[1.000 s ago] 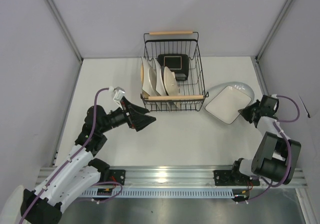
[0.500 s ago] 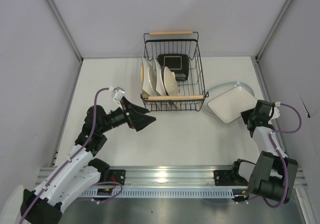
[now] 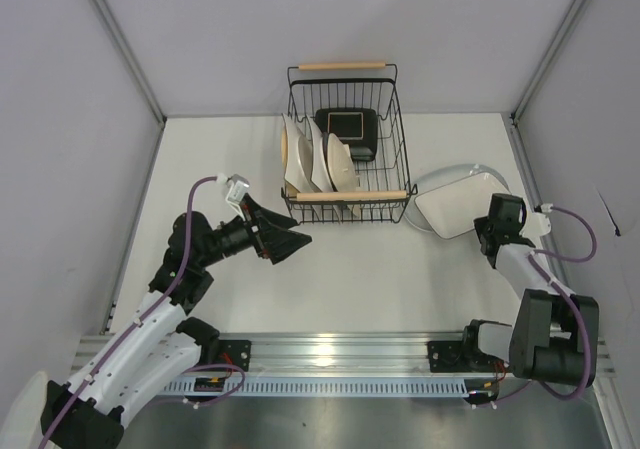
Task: Unload the plates from the dish rack
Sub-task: Place the plate on the table
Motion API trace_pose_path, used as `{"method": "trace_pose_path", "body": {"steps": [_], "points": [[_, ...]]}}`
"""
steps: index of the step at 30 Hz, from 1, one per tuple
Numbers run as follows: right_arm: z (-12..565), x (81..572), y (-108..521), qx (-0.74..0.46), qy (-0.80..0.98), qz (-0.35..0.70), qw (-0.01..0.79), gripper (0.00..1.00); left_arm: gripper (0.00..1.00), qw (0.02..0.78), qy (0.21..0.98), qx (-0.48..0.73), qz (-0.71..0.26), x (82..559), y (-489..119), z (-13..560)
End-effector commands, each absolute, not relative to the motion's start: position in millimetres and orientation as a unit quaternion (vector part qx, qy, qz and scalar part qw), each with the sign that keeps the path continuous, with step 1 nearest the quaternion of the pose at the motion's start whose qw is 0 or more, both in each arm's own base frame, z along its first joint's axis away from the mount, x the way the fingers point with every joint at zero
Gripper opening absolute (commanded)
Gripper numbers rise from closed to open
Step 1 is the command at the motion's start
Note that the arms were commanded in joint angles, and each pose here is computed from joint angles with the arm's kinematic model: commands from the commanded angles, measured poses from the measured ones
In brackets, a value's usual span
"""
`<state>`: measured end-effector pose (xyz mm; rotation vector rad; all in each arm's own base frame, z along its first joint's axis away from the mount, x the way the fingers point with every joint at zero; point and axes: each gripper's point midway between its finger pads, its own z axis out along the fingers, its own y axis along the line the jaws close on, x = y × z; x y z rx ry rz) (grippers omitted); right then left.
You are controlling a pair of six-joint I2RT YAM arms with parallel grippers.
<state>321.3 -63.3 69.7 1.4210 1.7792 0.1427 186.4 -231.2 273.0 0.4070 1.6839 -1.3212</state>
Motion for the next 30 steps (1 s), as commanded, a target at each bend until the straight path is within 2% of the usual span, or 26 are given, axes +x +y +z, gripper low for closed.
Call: {"method": "trace_pose_path", "body": {"steps": [1, 12, 23, 24, 25, 30], "points": [[125.2, 367.8, -71.7, 0.593, 0.621, 0.110, 0.501, 0.00, 1.00, 0.483, 0.663, 0.183, -0.542, 184.1, -232.9, 294.7], [121.1, 397.3, -52.3, 0.606, 0.612, 0.143, 0.488, 0.00, 0.99, 0.481, 0.665, 0.182, -0.542, 184.5, -233.4, 293.2], [85.8, 395.2, -42.9, 0.612, 0.641, 0.141, 0.442, 0.00, 1.00, 0.479, 0.667, 0.182, -0.541, 184.7, -233.3, 292.3], [82.9, 394.4, -42.2, 0.610, 0.645, 0.141, 0.437, 0.01, 1.00, 0.480, 0.666, 0.183, -0.541, 184.5, -233.2, 292.6], [80.9, 393.4, -44.7, 0.612, 0.646, 0.139, 0.435, 0.09, 1.00, 0.480, 0.666, 0.183, -0.540, 184.7, -233.1, 292.6], [71.4, 385.7, -53.2, 0.607, 0.663, 0.129, 0.418, 0.32, 1.00, 0.480, 0.667, 0.183, -0.539, 185.0, -233.2, 292.3]]}}
